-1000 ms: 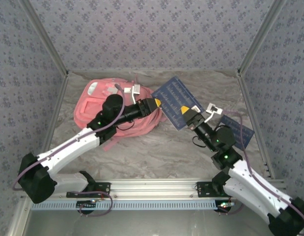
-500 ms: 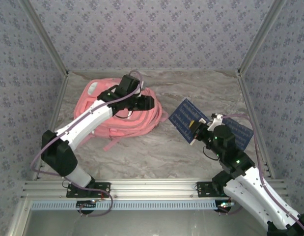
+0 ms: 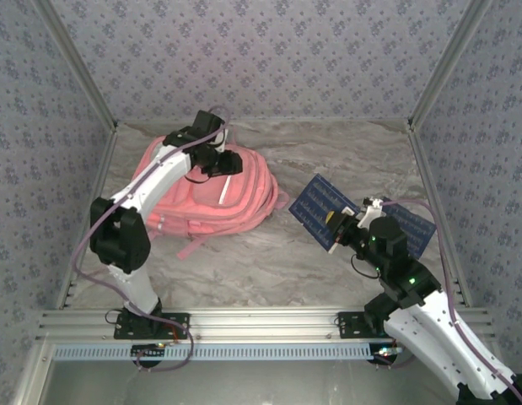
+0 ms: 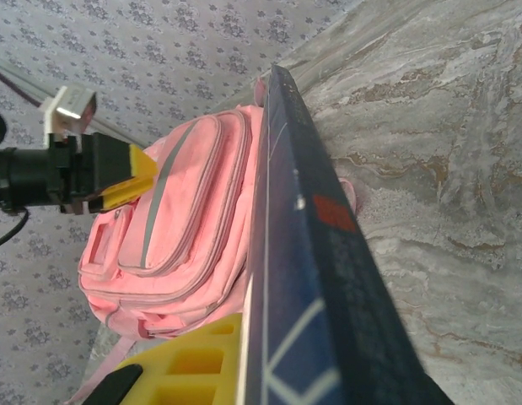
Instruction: Pack the student bag
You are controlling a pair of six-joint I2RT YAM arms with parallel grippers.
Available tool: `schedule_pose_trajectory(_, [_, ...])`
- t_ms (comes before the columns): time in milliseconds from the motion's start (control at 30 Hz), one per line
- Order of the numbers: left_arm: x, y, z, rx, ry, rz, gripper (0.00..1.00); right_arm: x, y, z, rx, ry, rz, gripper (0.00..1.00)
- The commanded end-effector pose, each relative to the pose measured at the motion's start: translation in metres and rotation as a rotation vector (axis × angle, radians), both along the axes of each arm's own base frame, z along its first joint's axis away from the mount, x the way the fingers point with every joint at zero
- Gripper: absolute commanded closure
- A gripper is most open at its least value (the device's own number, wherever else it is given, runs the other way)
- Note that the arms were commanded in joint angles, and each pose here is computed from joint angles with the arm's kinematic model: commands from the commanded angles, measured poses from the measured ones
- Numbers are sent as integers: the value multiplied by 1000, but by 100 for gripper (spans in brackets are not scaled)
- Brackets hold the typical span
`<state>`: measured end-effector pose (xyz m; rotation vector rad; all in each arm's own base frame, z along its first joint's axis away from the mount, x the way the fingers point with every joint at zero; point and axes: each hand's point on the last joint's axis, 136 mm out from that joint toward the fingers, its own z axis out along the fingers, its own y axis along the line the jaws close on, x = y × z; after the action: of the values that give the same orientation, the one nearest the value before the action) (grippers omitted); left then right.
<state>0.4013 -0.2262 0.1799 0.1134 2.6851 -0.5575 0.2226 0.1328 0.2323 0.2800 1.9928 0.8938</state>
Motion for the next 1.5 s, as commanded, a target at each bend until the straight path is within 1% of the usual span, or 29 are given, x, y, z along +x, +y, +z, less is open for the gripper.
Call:
schedule_pose_trajectory(0, [4, 7, -3, 62, 11, -35, 57, -2, 1, 9, 12, -39, 22, 100])
schedule_pose_trajectory(33, [6, 9, -6, 84, 10, -34, 57, -2, 2, 9, 13, -38, 24, 100])
schedule_pose_trajectory(133, [10, 7, -9, 87, 7, -45, 57, -2, 1, 7, 16, -33, 26, 100])
schedule_pose_trajectory(267, [11, -1, -14, 57, 27, -68, 61, -1, 1, 4, 21, -27, 27, 100])
schedule_pose_trajectory(367, [10, -9, -19, 26, 46, -86, 70, 0, 2, 1, 40, -20, 23, 100])
schedule_pose_trajectory(433, [9, -14, -23, 17, 60, -103, 74, 1, 3, -1, 53, -11, 27, 100])
schedule_pose_trajectory(667, [5, -23, -25, 11, 60, -136, 76, 3, 4, -9, 69, 12, 28, 100])
schedule_pose_trajectory(800, [5, -26, -32, 31, 71, -154, 77, 5, 6, -15, 100, 34, 26, 100])
schedule_pose_trajectory(933, [1, -30, -31, 53, 61, -175, 85, 6, 5, -19, 109, 45, 21, 100])
schedule_pose_trajectory(1100, [-3, -34, -28, 70, 50, -207, 89, 6, 5, -22, 114, 55, 21, 100])
schedule_pose_trajectory(1200, [-6, -36, -31, 93, 58, -227, 99, 6, 6, -24, 115, 59, 22, 100])
schedule_pose_trajectory(1300, [-10, -39, -22, 95, 49, -248, 100, 6, 3, -26, 96, 59, 18, 100])
schedule_pose_trajectory(1467, [-19, -50, 19, 27, 22, -303, 100, 5, -6, -26, 7, 54, 5, 100])
